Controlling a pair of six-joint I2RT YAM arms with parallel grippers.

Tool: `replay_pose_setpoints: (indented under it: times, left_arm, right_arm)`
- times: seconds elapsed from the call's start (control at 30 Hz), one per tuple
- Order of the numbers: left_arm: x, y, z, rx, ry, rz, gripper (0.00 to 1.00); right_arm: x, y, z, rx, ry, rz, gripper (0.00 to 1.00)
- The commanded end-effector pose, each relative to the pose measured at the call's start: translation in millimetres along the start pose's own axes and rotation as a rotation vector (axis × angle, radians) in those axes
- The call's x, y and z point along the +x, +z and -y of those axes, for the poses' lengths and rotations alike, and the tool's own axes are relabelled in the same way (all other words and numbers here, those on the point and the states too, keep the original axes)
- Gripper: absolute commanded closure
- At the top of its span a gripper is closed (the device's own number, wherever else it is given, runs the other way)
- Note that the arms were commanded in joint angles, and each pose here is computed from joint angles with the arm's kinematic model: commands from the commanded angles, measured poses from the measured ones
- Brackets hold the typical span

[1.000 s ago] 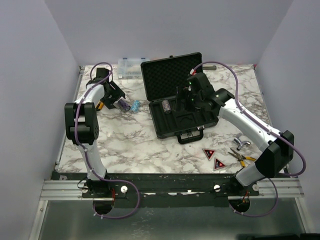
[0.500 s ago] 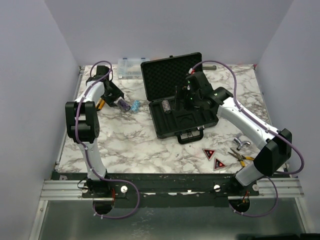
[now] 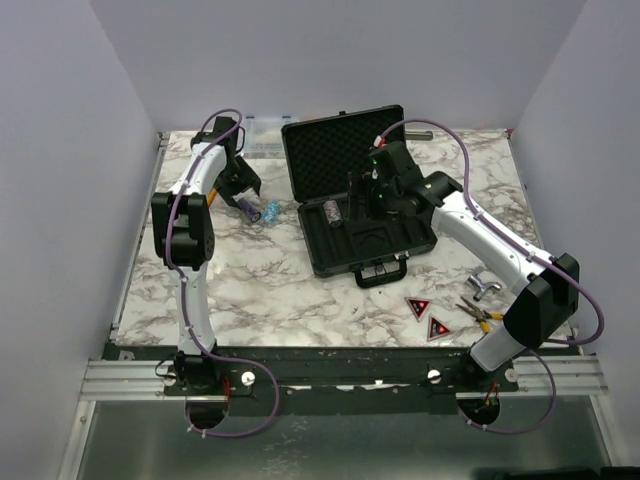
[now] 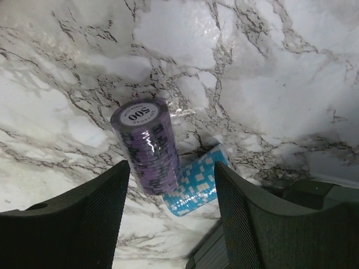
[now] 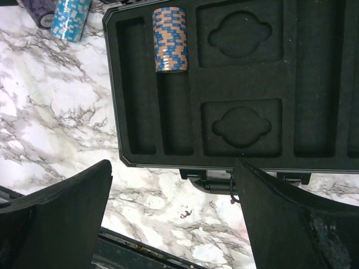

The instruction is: Pack up texas hold em set

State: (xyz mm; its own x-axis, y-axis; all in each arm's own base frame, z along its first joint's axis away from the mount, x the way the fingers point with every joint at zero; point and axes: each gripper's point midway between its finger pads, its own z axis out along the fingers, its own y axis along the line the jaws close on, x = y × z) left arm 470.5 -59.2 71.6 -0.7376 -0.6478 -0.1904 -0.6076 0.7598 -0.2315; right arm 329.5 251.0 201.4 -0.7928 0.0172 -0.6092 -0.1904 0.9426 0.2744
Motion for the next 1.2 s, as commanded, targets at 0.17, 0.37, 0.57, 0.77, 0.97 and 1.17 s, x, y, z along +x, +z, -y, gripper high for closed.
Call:
replay_pose_setpoints:
  times: [0.17, 0.37, 0.57, 0.77, 0.97, 1.17]
  left_arm:
    - [11.5, -4.2, -24.1, -0.139, 0.044, -0.080, 0.42]
    - [33.7, -3.9, -22.7, -0.096, 0.012, -0.164, 0.46]
    - [49.5, -4.2, -24.2, -0.104, 0.007, -0.207, 0.47]
    - [42.0, -3.5, -22.9, -0.092, 0.031, -0.167, 0.47]
    - [29.2, -3.2, -13.9, -0.062, 0.083, -0.139, 0.45]
    - [17.8, -2.4, -11.4, -0.049, 0.135, -0.134, 0.38]
  right_arm:
    - [-5.7, -10.8, 5.9, 0.027, -0.033, 0.012, 0.07]
    - [-2.9, -11.9, 5.1, 0.019, -0.047, -0.002, 0.07]
    - [-2.6, -11.4, 1.6, -0.002, -0.060, -0.011, 0.07]
    - [-2.8, -11.8, -1.5, -0.020, -0.071, -0.009, 0.07]
    - [-2.0, -14.3, -0.4, -0.020, -0.085, -0.010, 0.07]
    - [-1.7, -18.0, 1.5, -0.017, -0.087, -0.001, 0.07]
